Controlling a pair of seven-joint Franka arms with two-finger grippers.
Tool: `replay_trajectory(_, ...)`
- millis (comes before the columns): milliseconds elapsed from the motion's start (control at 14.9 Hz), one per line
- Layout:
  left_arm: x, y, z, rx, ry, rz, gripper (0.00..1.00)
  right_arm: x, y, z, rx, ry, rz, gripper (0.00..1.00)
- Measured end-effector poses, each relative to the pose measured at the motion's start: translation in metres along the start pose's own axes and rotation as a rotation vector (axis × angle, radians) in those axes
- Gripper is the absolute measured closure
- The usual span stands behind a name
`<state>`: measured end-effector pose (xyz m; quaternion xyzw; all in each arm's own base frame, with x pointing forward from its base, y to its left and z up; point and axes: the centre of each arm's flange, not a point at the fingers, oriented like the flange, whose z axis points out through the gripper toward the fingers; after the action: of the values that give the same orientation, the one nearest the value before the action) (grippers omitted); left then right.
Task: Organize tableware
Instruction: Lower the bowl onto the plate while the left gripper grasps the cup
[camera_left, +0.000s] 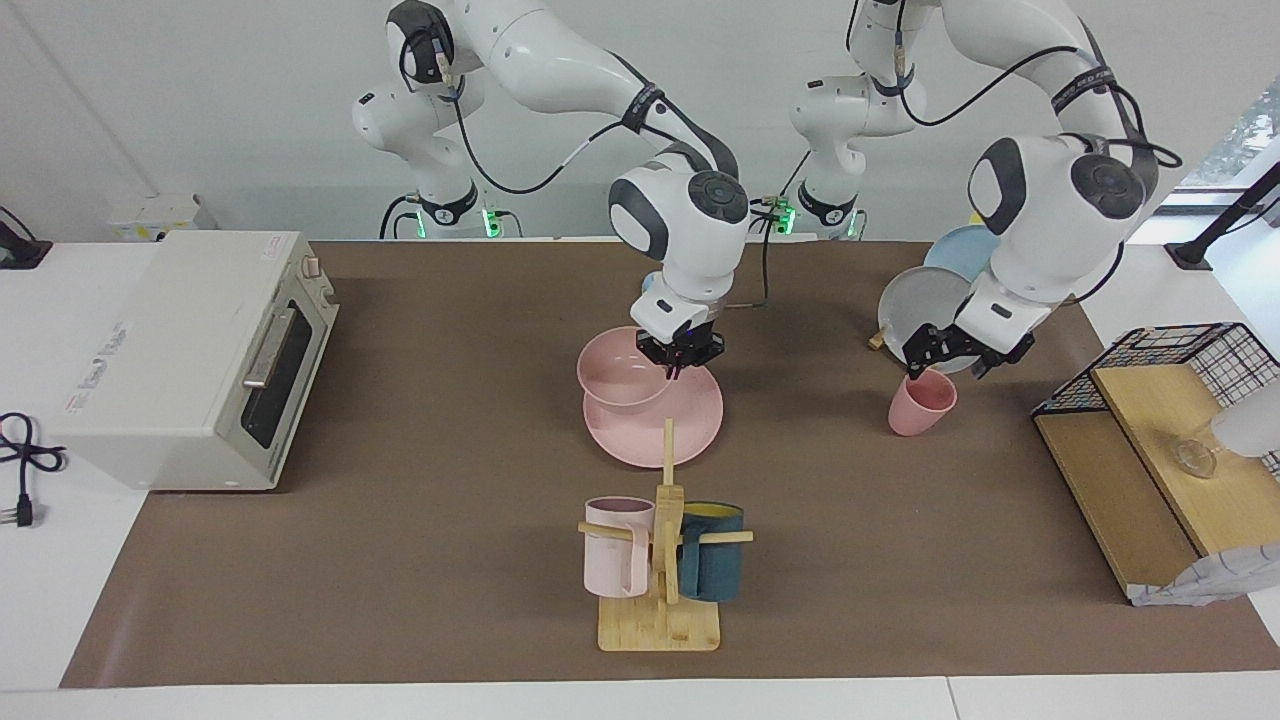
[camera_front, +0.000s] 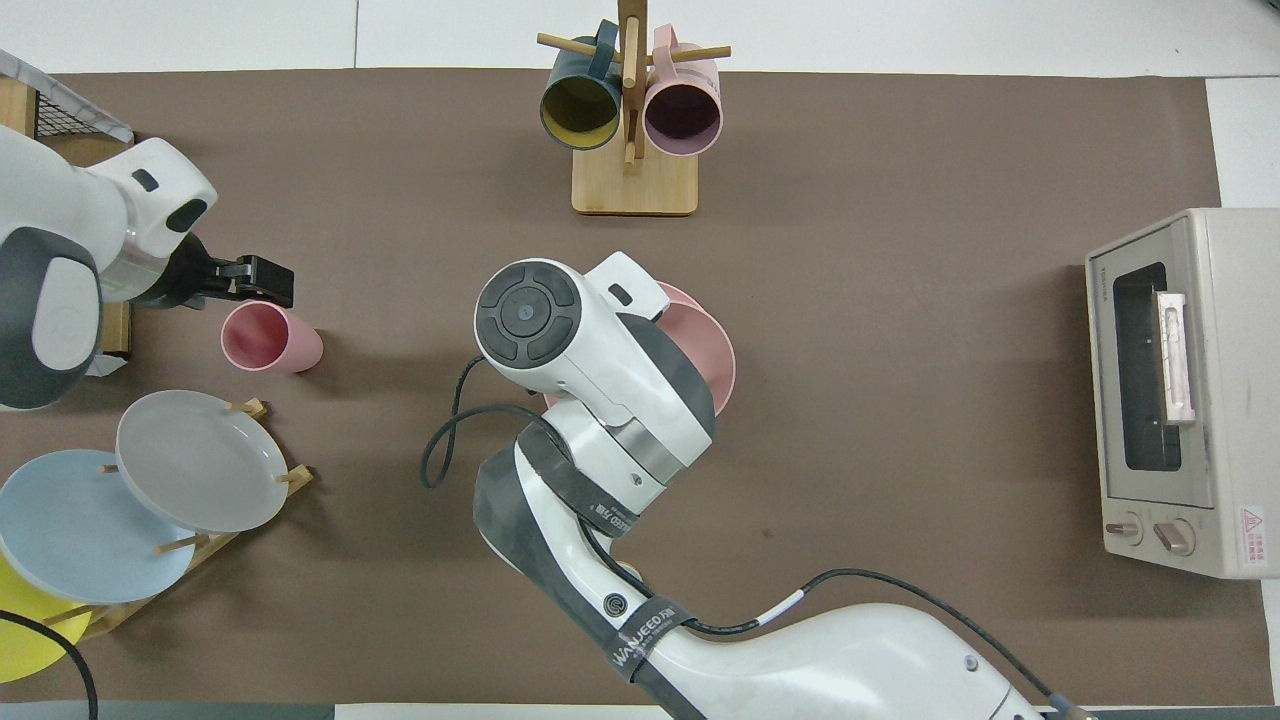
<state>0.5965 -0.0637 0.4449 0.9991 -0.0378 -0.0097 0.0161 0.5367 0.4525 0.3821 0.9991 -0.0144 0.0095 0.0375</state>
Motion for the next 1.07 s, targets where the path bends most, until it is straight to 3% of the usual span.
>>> replay_trajectory(469,-0.002,0.001,0.036,-0.021,-0.042,-0.033,0.0,-0.01,-0.015,0.022,0.028,0.028,-0.026,0.95)
replay_trajectory(1073,-0.027,0.0,0.059,-0.038,-0.037,-0.111,0.02,-0.021,-0.021,0.033,0.043,0.042,-0.043,0.95)
